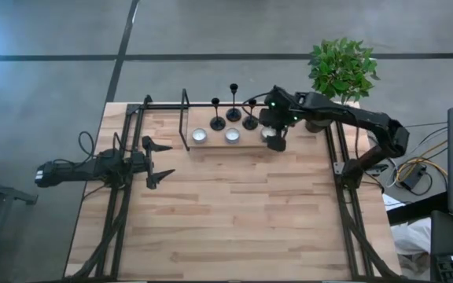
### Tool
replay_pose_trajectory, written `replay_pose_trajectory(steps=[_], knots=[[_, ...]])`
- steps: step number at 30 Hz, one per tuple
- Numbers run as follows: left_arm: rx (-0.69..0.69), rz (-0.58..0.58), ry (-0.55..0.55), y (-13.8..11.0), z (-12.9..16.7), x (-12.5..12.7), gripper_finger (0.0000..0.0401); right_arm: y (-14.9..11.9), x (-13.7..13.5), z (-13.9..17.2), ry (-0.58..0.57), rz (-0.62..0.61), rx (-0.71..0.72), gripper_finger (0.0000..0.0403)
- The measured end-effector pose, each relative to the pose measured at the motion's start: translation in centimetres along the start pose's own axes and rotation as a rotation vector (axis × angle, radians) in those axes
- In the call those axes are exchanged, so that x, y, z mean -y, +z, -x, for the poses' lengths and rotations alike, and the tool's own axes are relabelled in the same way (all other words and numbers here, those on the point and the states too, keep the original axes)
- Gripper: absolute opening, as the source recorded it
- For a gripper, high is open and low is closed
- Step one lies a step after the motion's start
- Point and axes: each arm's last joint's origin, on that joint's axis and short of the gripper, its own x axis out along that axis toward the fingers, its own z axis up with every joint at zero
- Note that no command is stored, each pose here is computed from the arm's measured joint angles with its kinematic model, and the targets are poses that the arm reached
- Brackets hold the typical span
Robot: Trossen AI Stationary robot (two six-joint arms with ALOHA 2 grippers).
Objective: Pick & Place candle stick holders
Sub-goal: Return to Home Position
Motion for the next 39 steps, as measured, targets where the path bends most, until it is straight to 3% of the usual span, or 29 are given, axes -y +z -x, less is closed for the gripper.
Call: replay_pose_trajectory(steps=[5,12,20,24,31,39], knots=[[0.0,0.0,0.0,0.0,0.0,0.0,0.0399,0.5,-3.2,3.4,0.026,-0.01,0.136,0.0326],[0.0,0.0,0.0,0.0,0.0,0.0,0.0399,-0.8,-7.2,8.7,0.03,-0.14,0.281,0.0215],[0.0,0.0,0.0,0.0,0.0,0.0,0.0399,-3.5,-9.5,12.8,0.002,-0.271,0.409,0.0079],[0.0,0.0,0.0,0.0,0.0,0.0,0.0399,-5.1,-9.5,13.9,-0.032,-0.316,0.396,0.002],[0.0,0.0,0.0,0.0,0.0,0.0,0.0399,-9.0,-9.4,13.1,-0.028,-0.413,0.375,0.0008],[0.0,0.0,0.0,0.0,0.0,0.0,0.0399,-13.7,-9.4,10.1,0.035,-0.441,0.532,0.0008]])
